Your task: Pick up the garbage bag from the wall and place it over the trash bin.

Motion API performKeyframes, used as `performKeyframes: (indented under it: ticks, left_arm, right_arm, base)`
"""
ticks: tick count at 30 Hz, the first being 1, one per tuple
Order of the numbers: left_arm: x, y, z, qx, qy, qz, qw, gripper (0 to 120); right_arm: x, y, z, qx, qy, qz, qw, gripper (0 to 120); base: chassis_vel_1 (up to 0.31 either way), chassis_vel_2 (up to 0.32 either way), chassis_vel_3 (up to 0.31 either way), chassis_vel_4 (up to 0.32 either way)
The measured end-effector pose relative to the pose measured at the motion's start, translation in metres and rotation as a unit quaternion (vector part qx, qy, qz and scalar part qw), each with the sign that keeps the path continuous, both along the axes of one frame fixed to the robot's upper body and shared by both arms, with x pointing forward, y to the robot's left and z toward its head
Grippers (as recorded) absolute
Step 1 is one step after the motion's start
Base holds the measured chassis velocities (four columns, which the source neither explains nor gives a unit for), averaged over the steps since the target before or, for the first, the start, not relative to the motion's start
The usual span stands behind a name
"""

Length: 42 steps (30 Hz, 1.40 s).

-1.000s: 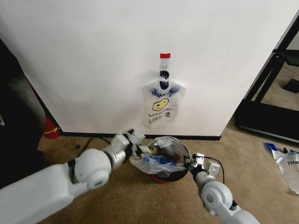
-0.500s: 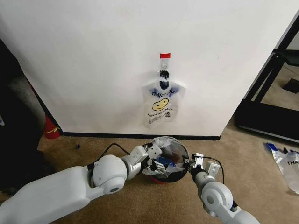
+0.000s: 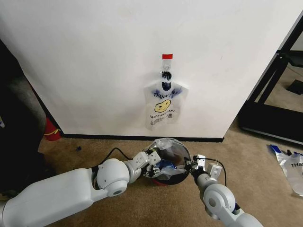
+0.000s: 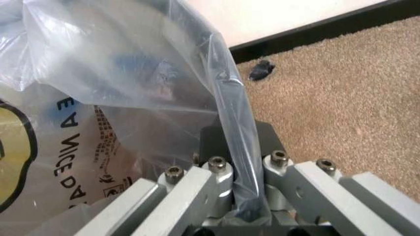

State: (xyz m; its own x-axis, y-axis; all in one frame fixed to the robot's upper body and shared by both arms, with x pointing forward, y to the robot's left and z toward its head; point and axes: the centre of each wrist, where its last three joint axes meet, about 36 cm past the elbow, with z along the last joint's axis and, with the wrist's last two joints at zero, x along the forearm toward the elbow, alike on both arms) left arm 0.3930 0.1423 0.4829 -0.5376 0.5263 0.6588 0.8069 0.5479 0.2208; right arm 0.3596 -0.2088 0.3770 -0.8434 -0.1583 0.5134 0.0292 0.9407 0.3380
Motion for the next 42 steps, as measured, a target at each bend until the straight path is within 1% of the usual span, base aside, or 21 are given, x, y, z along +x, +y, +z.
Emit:
performKeyframes:
  ticks: [3, 4, 5, 8, 10, 17, 21, 24, 25, 29, 34, 37, 42]
  left_arm:
    - [-0.002, 0.001, -0.003, 0.000, 0.000, 0.000, 1.0000, 21]
    - [-0.003, 0.002, -0.003, -0.001, 0.000, 0.000, 1.0000, 18]
    - [-0.003, 0.002, -0.003, -0.001, 0.000, 0.000, 1.0000, 18]
    - [-0.004, 0.004, -0.005, -0.005, -0.007, 0.001, 1.0000, 4]
    - [-0.005, 0.005, -0.005, -0.008, -0.012, 0.001, 0.9999, 0]
    - [-0.013, 0.012, -0.013, -0.013, -0.022, 0.002, 0.9997, 0]
    - [-0.023, 0.018, -0.022, -0.017, -0.034, 0.007, 0.9992, 0]
    - [-0.033, 0.023, -0.023, -0.026, -0.059, 0.009, 0.9979, 0]
    - [-0.033, 0.023, -0.023, -0.026, -0.059, 0.009, 0.9979, 0]
    - [-0.049, 0.027, -0.029, -0.043, -0.085, 0.006, 0.9954, 0]
    - [-0.064, 0.032, -0.038, -0.051, -0.090, 0.010, 0.9946, 0]
    - [-0.074, 0.036, -0.046, -0.055, -0.085, 0.015, 0.9948, 0]
    - [-0.085, 0.037, -0.058, -0.058, -0.082, 0.020, 0.9948, 0]
  right_arm:
    - [0.001, -0.002, 0.000, 0.001, 0.001, -0.003, 1.000, 0]
    - [0.001, -0.002, -0.001, 0.002, 0.002, -0.004, 1.000, 0]
    - [0.001, -0.002, -0.001, 0.002, 0.002, -0.004, 1.000, 0]
    - [0.002, -0.001, -0.002, 0.003, 0.004, -0.006, 1.000, 0]
    - [0.002, -0.001, -0.003, 0.004, 0.005, -0.007, 1.000, 0]
    - [0.003, -0.002, -0.003, 0.011, 0.009, -0.015, 1.000, 0]
    - [0.004, -0.003, 0.000, 0.017, 0.010, -0.022, 1.000, 0]
    - [0.006, -0.006, 0.000, 0.020, 0.011, -0.030, 0.999, 0]
    - [0.006, -0.006, 0.000, 0.020, 0.011, -0.030, 0.999, 0]
    - [0.013, -0.007, -0.003, 0.033, 0.020, -0.049, 0.998, 0]
    - [0.019, -0.003, 0.001, 0.053, 0.028, -0.068, 0.996, 0]
    - [0.022, -0.001, 0.007, 0.065, 0.035, -0.079, 0.994, 0]
    - [0.022, 0.001, 0.015, 0.075, 0.038, -0.087, 0.993, 0]
  base:
    - [0.000, 0.000, 0.000, 0.000]
    - [0.000, 0.000, 0.000, 0.000]
    - [0.000, 0.000, 0.000, 0.000]
    - [0.000, 0.000, 0.000, 0.000]
    - [0.000, 0.000, 0.000, 0.000]
    - [0.000, 0.000, 0.000, 0.000]
    - [0.000, 0.000, 0.000, 0.000]
    - [0.000, 0.000, 0.000, 0.000]
    - [0.000, 0.000, 0.000, 0.000]
    - [0.000, 0.000, 0.000, 0.000]
    - [0.000, 0.000, 0.000, 0.000]
    - [0.000, 0.000, 0.000, 0.000]
    - [0.000, 0.000, 0.000, 0.000]
